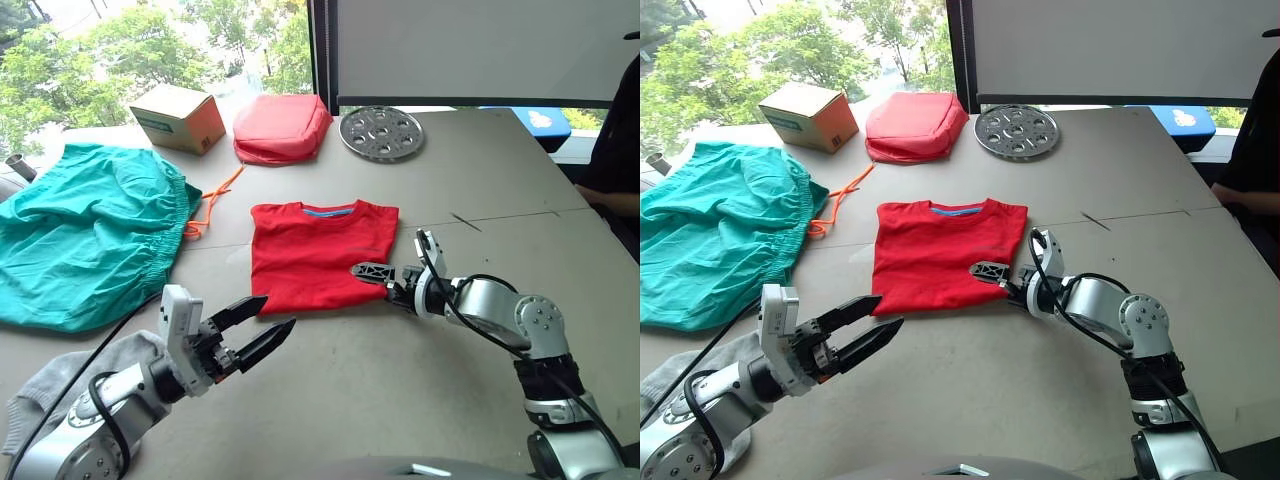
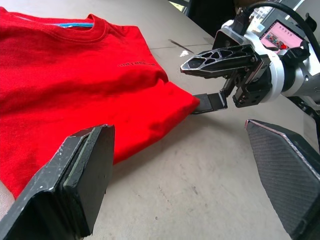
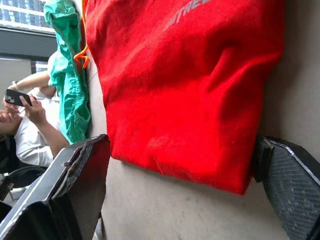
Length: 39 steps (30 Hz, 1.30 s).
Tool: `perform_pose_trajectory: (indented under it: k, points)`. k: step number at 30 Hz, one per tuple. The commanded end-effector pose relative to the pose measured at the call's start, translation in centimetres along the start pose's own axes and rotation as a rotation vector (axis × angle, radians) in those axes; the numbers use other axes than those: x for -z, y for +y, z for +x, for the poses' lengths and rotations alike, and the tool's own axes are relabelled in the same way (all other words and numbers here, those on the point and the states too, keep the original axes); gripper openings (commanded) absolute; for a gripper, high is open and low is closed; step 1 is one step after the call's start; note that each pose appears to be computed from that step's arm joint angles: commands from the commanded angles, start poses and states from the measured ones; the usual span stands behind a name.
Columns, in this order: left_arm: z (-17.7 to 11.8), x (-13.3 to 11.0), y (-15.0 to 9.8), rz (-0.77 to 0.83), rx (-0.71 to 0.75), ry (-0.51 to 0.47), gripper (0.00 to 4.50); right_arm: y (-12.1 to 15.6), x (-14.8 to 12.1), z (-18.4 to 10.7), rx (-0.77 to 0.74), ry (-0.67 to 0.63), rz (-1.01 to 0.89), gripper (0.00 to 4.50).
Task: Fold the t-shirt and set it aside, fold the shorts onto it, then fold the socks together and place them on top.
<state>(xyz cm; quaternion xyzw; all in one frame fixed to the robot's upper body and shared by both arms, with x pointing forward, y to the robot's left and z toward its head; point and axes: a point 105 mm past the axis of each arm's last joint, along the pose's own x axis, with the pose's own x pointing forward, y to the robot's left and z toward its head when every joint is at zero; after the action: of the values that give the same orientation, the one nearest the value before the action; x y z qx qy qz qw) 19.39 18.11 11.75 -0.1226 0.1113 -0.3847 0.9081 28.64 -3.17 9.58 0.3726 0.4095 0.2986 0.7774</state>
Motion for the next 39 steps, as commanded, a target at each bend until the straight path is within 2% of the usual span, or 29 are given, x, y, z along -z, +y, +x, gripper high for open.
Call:
perform_pose_trajectory:
  k: [1, 9, 18, 19, 20, 25, 26, 28, 30, 39]
  points:
    - [0.0, -0.9, -0.9, 0.053, 0.026, -0.023, 4.46, -1.5, 0.6, 1.5, 0.090, 0.027, -0.074, 4.50]
    - [0.0, -0.7, -1.0, 0.048, 0.020, -0.025, 4.46, -1.7, 1.4, 2.7, 0.107, 0.066, -0.170, 4.50]
    - [0.1, -0.6, -0.8, 0.051, 0.019, -0.028, 4.46, -4.6, 1.0, 1.4, 0.236, 0.026, -0.370, 4.50]
    - [0.2, -0.6, -0.8, 0.051, 0.021, -0.029, 4.50, -4.6, 1.0, 1.4, 0.233, 0.022, -0.370, 3.98]
    - [0.2, -0.6, -0.8, 0.051, 0.022, -0.030, 4.50, -4.7, 1.1, 1.4, 0.229, 0.018, -0.371, 3.68]
    - [0.5, -0.7, -0.7, 0.053, 0.027, -0.033, 4.50, -4.1, 1.5, 1.6, 0.202, 0.015, -0.422, 1.23]
    - [0.5, -0.7, -0.7, 0.053, 0.028, -0.033, 4.50, -4.2, 1.5, 1.5, 0.203, 0.013, -0.421, 1.23]
    - [0.6, -0.7, -0.7, 0.054, 0.028, -0.035, 4.50, -4.3, 1.4, 1.5, 0.205, 0.003, -0.405, 0.47]
    - [0.7, -0.7, -0.7, 0.055, 0.030, -0.037, 4.50, -4.6, 1.5, 1.4, 0.211, 0.005, -0.397, 0.04]
    - [0.8, -0.7, -0.8, 0.056, 0.032, -0.043, 4.50, -5.9, 0.3, 0.1, 0.278, -0.040, -0.402, 0.04]
